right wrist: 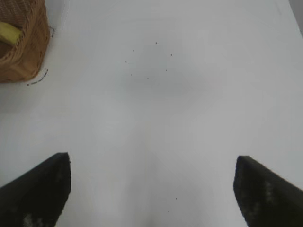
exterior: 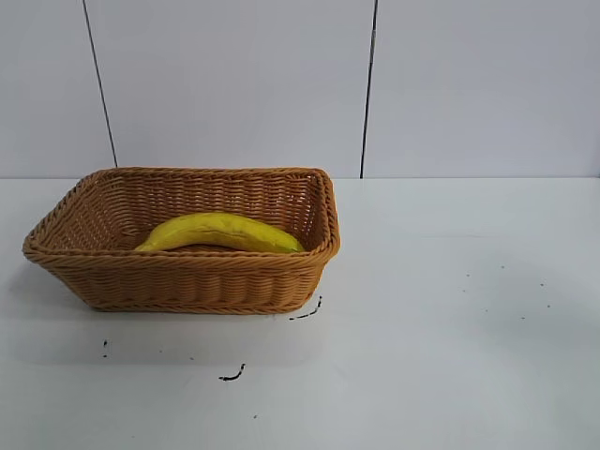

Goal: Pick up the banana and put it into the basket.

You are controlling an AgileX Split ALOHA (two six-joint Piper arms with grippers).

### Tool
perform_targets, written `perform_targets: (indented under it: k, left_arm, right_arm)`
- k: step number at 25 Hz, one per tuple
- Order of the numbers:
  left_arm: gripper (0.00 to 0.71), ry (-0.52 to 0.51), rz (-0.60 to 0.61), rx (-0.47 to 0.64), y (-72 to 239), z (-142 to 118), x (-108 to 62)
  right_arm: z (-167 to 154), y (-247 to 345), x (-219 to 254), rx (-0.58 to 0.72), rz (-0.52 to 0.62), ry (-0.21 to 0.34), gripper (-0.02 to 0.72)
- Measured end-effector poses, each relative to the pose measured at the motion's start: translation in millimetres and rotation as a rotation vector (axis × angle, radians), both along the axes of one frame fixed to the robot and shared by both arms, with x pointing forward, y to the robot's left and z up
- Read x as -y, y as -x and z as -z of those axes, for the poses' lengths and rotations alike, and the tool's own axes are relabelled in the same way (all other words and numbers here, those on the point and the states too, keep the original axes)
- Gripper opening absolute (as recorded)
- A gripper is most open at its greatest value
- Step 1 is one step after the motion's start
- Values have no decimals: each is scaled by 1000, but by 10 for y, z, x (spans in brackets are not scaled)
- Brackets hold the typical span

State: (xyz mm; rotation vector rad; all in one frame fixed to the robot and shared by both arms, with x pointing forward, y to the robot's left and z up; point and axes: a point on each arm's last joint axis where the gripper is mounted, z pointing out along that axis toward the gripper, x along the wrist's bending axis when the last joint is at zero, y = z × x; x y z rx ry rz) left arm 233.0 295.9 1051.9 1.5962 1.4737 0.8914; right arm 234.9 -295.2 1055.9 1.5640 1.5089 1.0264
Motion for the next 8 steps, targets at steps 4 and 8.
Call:
perform_targets:
  k: [4, 8]
  left_arm:
    - [693, 0, 0, 0, 0, 0, 0]
    - [693, 0, 0, 0, 0, 0, 0]
  right_arm:
    - [5, 6, 1, 2, 2, -2, 636]
    - [7, 5, 2, 1, 4, -2, 636]
